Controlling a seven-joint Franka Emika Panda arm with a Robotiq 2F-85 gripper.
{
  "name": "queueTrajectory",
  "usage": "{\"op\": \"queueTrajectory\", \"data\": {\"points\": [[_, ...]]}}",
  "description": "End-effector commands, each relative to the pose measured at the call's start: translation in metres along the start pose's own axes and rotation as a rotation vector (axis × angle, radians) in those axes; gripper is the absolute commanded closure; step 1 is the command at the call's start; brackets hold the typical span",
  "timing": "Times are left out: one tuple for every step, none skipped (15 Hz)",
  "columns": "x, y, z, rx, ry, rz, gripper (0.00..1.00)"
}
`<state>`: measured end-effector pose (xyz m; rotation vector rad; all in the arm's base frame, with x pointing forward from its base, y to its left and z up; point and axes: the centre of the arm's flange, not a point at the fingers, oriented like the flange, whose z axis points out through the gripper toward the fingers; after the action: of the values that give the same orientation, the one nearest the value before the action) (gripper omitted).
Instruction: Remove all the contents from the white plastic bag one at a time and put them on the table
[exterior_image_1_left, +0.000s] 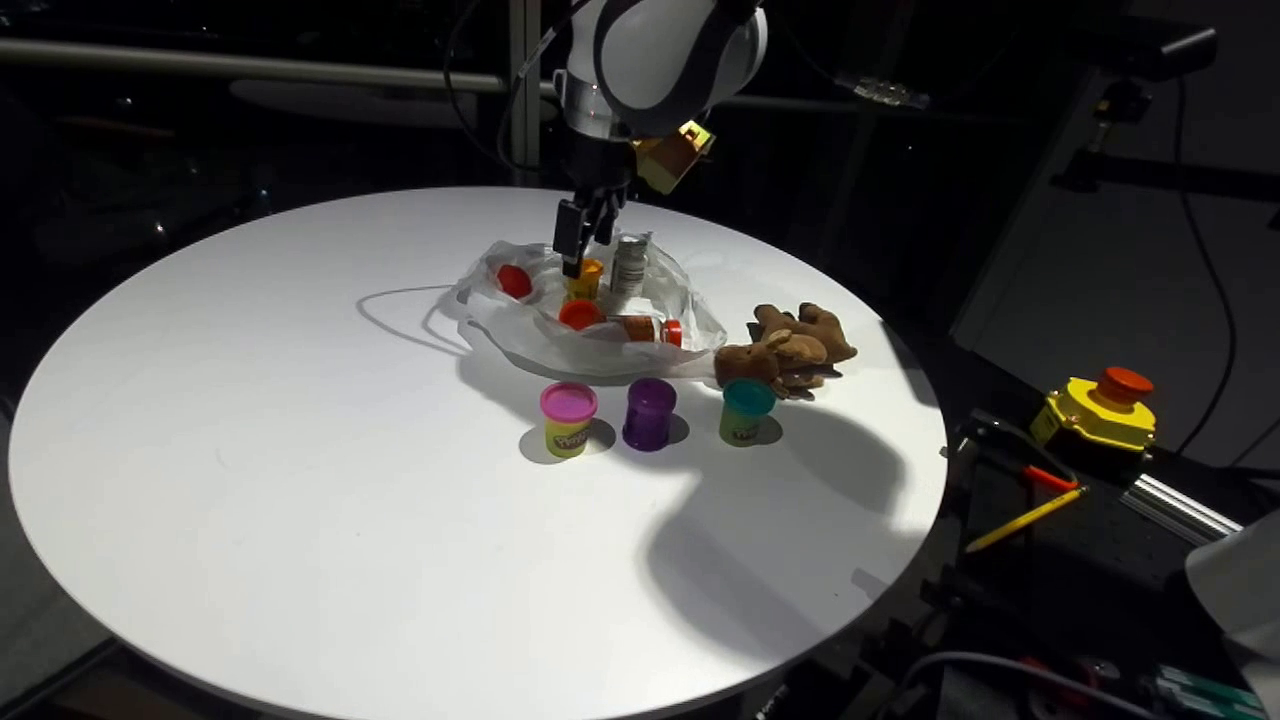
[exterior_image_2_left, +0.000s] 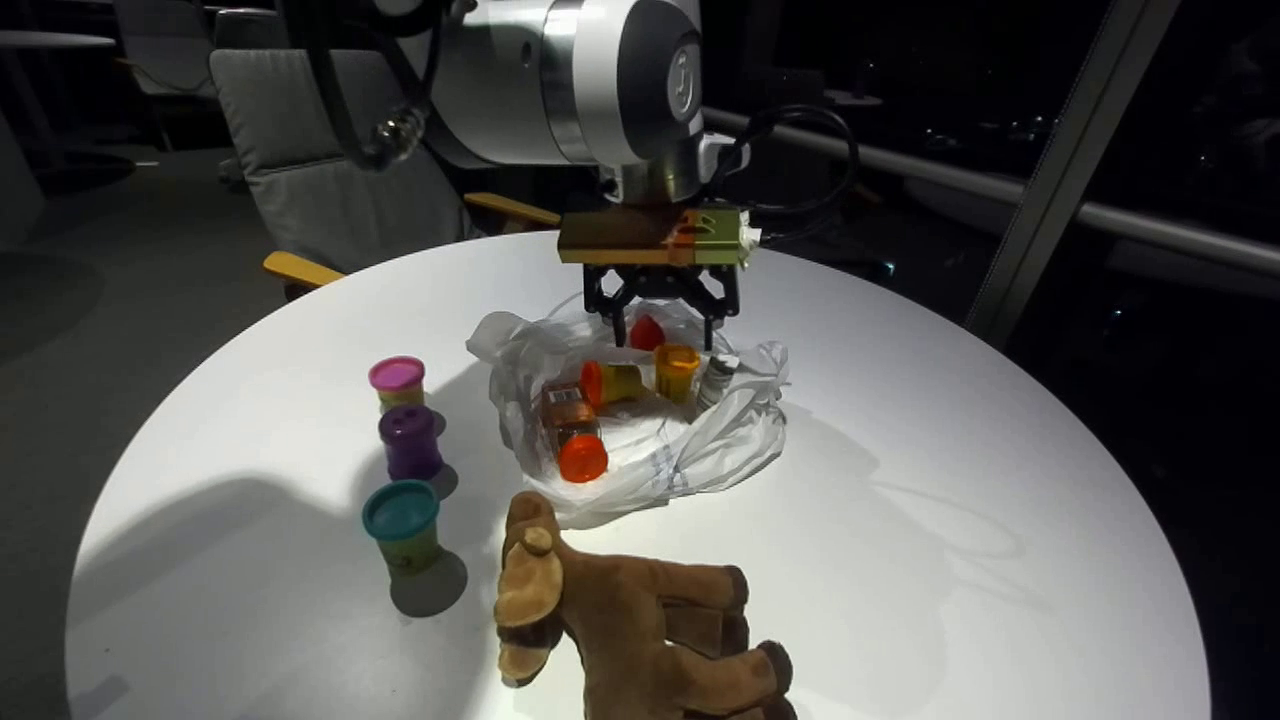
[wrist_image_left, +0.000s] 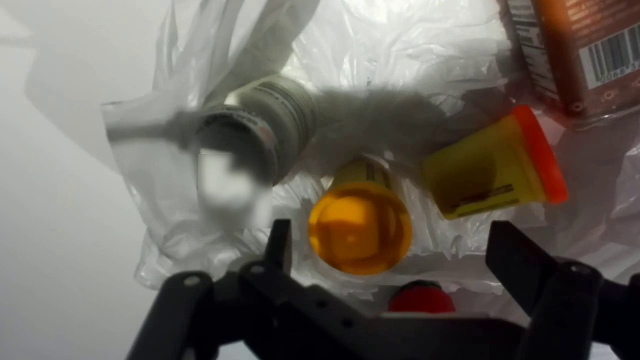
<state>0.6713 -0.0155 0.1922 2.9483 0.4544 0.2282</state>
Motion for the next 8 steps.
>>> {"op": "queueTrajectory", "data": {"points": [[0.025, 0.013, 0.016, -0.022, -0.015, 0.011, 0.00], [0.025, 0.014, 0.020, -0.021, -0.024, 0.012, 0.00], [0.026, 0.016, 0.025, -0.021, -0.031, 0.013, 0.00], [0.026, 0.019, 0.028, -0.017, -0.039, 0.013, 0.25], [0.027, 0.021, 0.032, -0.018, -0.045, 0.015, 0.26], [0.027, 0.021, 0.033, -0.014, -0.048, 0.014, 0.34], [0.028, 0.021, 0.033, -0.013, -0.048, 0.013, 0.42], [0.028, 0.021, 0.032, -0.014, -0.045, 0.012, 0.49]]}}
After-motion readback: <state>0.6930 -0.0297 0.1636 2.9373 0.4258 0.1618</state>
